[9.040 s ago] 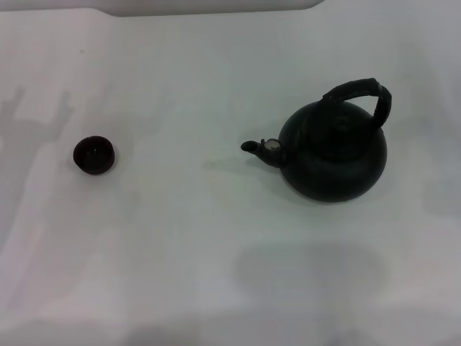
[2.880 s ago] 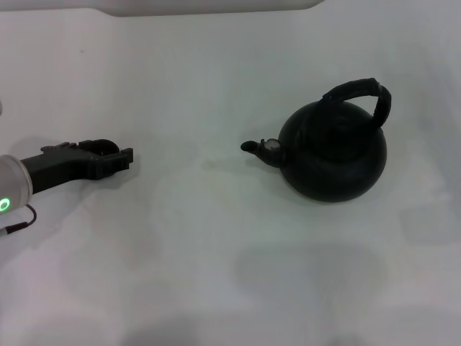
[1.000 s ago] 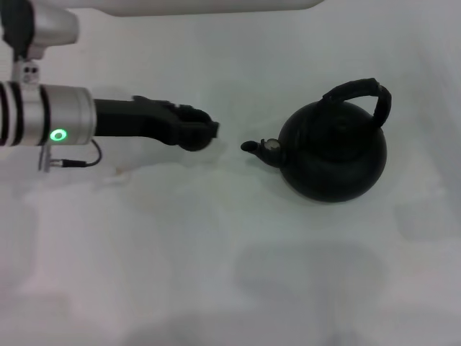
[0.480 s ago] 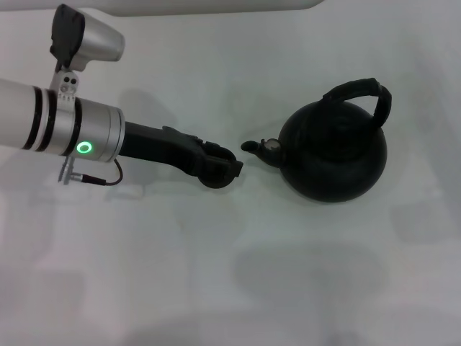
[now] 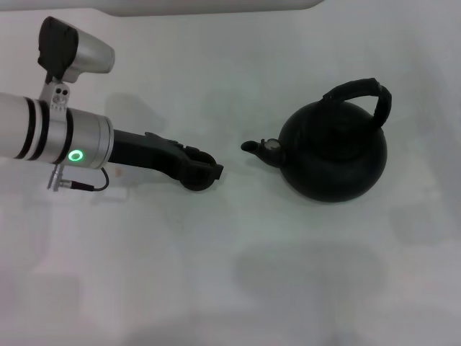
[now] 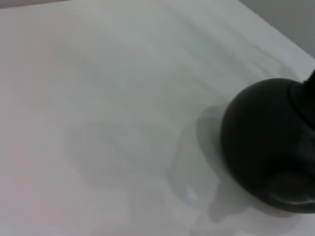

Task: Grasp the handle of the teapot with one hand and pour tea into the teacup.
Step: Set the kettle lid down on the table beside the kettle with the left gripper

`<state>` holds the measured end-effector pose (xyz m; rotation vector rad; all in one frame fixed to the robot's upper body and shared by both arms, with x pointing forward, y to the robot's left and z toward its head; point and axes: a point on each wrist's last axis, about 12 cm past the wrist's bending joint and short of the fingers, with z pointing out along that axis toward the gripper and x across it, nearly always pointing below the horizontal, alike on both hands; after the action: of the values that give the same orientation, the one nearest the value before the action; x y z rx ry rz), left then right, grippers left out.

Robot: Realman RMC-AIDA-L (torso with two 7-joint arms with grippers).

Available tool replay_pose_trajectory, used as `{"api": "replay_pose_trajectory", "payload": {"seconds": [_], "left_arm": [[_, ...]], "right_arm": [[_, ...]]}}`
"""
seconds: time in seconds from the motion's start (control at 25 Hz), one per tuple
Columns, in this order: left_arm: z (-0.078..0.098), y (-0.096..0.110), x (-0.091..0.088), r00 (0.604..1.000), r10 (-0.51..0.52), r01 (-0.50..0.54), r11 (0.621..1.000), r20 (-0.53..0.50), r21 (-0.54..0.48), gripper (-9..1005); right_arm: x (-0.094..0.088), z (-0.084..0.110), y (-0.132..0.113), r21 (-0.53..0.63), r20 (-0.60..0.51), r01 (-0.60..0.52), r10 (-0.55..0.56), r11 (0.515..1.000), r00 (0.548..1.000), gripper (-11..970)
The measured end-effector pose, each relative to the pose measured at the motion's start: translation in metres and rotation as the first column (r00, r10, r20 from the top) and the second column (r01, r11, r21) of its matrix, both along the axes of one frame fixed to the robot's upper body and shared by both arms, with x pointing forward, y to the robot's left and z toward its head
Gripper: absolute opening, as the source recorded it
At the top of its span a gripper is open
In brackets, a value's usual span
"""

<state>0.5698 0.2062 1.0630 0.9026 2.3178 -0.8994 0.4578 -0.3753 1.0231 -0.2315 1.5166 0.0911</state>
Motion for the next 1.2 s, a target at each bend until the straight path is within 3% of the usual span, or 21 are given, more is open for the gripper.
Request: {"api": "replay_pose_trajectory", "payload": {"seconds": [0.52, 1.2], "left_arm": [[-0.0022, 0.0019, 0.0072, 0.997, 0.055, -0.056, 0.998, 0.049, 0.022, 670], [-0.0003, -0.0011, 0.0099, 0.997, 0.043, -0.045, 0.999, 0.06, 0.027, 683]], "right_arm": [[0.0018, 0.0008, -0.0003, -0.016, 0.004, 0.001, -0.001, 1.0, 1.0, 783], [0.0051, 0.0025, -0.0007, -0.019, 0.01, 0.002, -0.002, 1.0, 1.0, 781]]}}
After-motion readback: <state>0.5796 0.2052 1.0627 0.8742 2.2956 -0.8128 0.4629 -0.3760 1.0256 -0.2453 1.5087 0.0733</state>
